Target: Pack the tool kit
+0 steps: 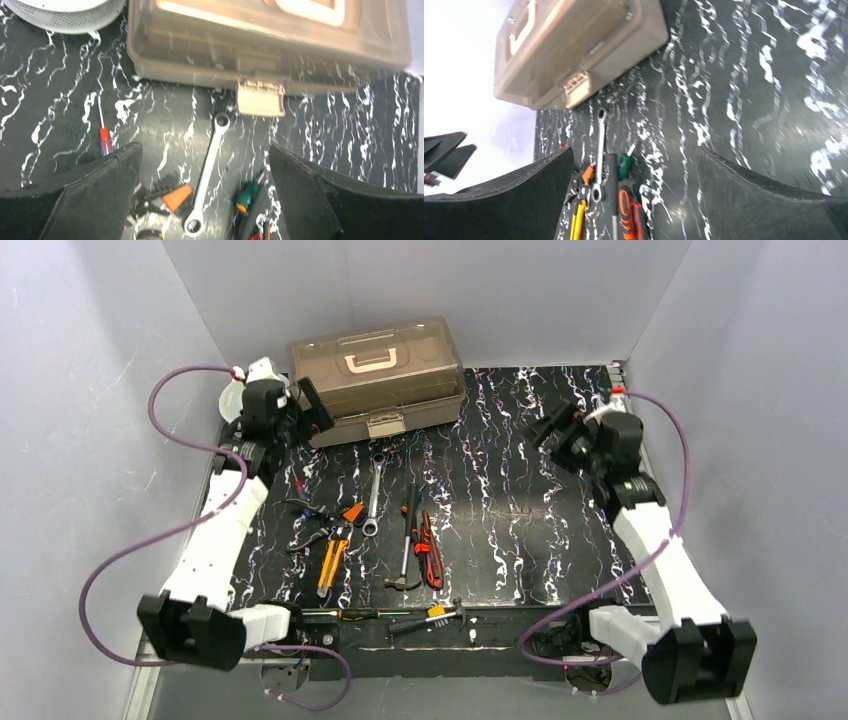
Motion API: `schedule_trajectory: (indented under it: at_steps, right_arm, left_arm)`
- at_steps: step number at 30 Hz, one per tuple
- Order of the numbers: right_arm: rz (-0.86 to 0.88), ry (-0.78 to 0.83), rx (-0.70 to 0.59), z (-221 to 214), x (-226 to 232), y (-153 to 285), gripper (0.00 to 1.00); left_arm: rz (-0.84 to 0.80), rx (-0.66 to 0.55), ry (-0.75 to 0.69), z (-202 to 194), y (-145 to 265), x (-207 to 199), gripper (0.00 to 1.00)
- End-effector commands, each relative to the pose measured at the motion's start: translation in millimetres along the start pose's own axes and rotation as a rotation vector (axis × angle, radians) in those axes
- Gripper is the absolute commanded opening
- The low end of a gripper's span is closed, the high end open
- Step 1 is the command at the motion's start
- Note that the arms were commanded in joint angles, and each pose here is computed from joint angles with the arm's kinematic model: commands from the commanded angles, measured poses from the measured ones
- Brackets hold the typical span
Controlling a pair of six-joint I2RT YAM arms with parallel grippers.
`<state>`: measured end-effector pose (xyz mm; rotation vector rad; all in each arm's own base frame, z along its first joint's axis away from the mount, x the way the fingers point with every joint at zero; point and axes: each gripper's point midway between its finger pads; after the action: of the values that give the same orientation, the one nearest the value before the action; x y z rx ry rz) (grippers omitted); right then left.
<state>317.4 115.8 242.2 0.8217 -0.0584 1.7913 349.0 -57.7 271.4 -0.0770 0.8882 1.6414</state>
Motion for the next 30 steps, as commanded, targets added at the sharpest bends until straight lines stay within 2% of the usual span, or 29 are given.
schedule_trajectory:
  at_steps: [1,8,12,16,20,24,27,30]
  right_arm:
    - [0.113,0.043,-0.094,62.6,56.7,-32.7,0.98]
    - [0.150,0.056,-0.045,86.2,85.5,-107.8,0.98]
    - [0.179,0.063,-0.004,90.8,94.8,-141.1,0.98]
    - [0.232,0.076,0.029,87.6,102.9,-159.4,0.98]
    - [0.261,0.079,0.044,79.9,102.7,-166.2,0.98]
    - [0.251,0.091,0.040,78.7,100.2,-163.8,0.98]
    - [0.230,0.095,0.043,74.4,95.5,-156.1,0.98]
    - [0.217,0.090,0.040,68.9,91.4,-146.0,0.98]
  left_arm:
    - [0.019,-0.054,0.050,42.4,-31.6,3.8,0.98]
    - [0.031,-0.098,0.086,81.1,-83.6,6.5,0.98]
    - [0.037,-0.061,0.100,95.0,-121.2,14.0,0.98]
    - [-0.064,-0.007,0.095,95.8,-157.4,-0.9,0.98]
    - [-0.096,0.091,0.099,81.5,-191.8,-4.4,0.98]
    - [-0.101,0.185,0.148,58.0,-209.1,-1.0,0.98]
    - [-0.090,0.220,0.209,44.8,-202.3,1.3,0.98]
    - [-0.140,0.247,0.290,24.2,-185.1,-1.9,0.90]
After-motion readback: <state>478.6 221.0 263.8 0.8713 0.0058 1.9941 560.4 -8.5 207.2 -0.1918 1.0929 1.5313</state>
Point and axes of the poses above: each gripper's point midway between its finger pads, its own y axis back along the fingers, its own x axis along the line the jaws close on, z = x × y, and after that the axes turned 12 degrees about y, right-handed
